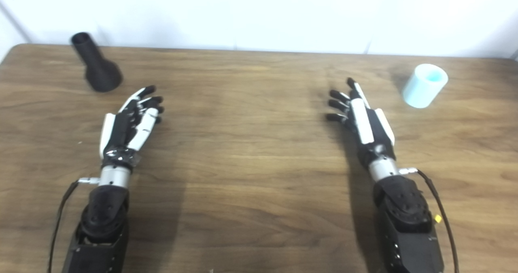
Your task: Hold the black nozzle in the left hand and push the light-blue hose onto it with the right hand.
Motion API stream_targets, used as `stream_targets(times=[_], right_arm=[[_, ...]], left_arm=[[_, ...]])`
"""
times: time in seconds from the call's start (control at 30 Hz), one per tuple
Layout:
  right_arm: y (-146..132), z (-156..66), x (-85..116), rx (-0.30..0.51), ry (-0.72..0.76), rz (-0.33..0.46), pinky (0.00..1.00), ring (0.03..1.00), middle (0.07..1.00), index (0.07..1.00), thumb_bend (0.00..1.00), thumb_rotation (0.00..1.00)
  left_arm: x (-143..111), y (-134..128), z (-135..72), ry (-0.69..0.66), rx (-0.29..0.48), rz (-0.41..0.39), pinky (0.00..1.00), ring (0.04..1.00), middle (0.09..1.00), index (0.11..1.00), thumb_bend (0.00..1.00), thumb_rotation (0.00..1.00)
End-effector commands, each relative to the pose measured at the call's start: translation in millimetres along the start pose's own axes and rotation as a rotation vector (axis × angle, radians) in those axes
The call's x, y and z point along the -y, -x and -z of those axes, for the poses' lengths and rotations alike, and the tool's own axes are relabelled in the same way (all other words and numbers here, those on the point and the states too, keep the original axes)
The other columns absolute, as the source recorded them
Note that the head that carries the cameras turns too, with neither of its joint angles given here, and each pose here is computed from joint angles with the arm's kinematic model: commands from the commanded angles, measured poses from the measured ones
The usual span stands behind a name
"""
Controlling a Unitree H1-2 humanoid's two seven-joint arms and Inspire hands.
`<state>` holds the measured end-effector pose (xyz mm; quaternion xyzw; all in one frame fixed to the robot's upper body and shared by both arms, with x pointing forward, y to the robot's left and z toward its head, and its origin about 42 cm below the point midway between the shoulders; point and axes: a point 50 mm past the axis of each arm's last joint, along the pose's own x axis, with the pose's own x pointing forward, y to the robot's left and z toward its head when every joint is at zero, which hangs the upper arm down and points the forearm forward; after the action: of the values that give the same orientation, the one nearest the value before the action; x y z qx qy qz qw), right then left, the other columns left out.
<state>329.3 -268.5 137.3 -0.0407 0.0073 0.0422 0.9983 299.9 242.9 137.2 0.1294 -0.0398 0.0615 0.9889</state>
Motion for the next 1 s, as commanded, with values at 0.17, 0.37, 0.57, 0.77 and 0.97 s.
stream_targets(times=[0.17,0.37,0.57,0.77,0.97], right_arm=[[-3,8,11,-0.018,-0.046,-0.014,0.77,0.851,0.867,0.986,0.41,1.0],[-4,15,18,-0.021,-0.053,-0.011,0.78,0.865,0.885,0.996,0.39,1.0],[-5,20,21,-0.023,-0.079,-0.012,0.8,0.871,0.886,1.0,0.36,1.0],[-7,22,21,-0.031,-0.087,-0.005,0.79,0.87,0.88,1.0,0.37,1.0],[-8,21,20,-0.024,-0.093,-0.004,0.8,0.871,0.879,1.0,0.34,1.0]], left_arm=[[17,-2,-1,-0.01,0.02,0.01,0.68,0.74,0.781,0.853,0.29,0.54],[25,-2,3,-0.029,0.012,0.01,0.68,0.741,0.78,0.853,0.29,0.52],[30,-2,10,-0.035,0.01,0.008,0.7,0.743,0.779,0.844,0.3,0.53],[36,-5,17,-0.038,0.008,0.008,0.73,0.746,0.776,0.837,0.32,0.55],[39,-6,19,-0.031,0.002,0.004,0.73,0.748,0.779,0.837,0.34,0.58]])
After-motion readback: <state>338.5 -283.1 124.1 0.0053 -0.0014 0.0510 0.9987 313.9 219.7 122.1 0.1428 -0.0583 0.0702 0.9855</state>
